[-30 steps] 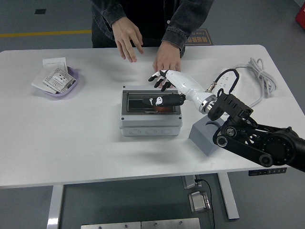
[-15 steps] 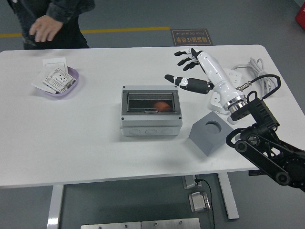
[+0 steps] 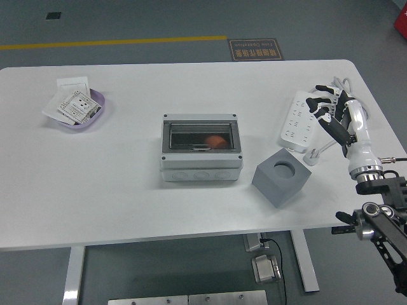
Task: Pick up the cylinder from the cube,place it in the box,flap close box
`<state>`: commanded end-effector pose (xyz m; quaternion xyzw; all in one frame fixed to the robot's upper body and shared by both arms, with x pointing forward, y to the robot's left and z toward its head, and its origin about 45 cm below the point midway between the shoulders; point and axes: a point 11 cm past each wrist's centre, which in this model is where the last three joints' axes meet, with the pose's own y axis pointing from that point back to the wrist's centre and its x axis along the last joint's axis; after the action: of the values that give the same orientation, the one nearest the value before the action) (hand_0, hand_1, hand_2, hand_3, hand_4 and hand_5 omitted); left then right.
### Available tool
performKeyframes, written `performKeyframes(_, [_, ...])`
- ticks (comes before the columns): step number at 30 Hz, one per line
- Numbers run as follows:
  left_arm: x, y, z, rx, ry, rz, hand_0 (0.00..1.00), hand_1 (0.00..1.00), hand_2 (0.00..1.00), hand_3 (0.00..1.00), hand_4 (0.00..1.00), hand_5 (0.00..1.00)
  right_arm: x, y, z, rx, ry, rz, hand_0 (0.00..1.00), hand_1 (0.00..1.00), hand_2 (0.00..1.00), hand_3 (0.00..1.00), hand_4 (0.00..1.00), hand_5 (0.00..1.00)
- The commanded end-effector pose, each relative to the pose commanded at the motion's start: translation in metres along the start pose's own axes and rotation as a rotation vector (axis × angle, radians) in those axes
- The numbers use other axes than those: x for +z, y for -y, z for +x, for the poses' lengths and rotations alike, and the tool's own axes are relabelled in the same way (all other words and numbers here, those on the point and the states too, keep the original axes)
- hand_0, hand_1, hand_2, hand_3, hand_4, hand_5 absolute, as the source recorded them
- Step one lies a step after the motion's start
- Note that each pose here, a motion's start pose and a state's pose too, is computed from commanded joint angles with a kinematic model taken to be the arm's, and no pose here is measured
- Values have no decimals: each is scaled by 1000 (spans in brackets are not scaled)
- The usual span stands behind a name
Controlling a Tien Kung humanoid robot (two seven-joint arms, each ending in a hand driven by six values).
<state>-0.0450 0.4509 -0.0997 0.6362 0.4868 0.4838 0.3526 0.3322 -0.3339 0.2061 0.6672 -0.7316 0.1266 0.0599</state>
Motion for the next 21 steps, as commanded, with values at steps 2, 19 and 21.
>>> performKeyframes(2, [0,0,0,1,0,0,662,720,630,644,561,69,3,0,3,9,37,-21,646,611,627,658,976,472])
performKeyframes(19, [0,-1,10,18,10,-4,662,720,630,643,557,68,7,-1,19,67,130,-50,649,633,645,701,721,31])
performKeyframes(21, [0,-1,11,19,13,-2,662,720,631,643,556,66,6,-2,19,68,133,-49,702,646,668,698,764,60])
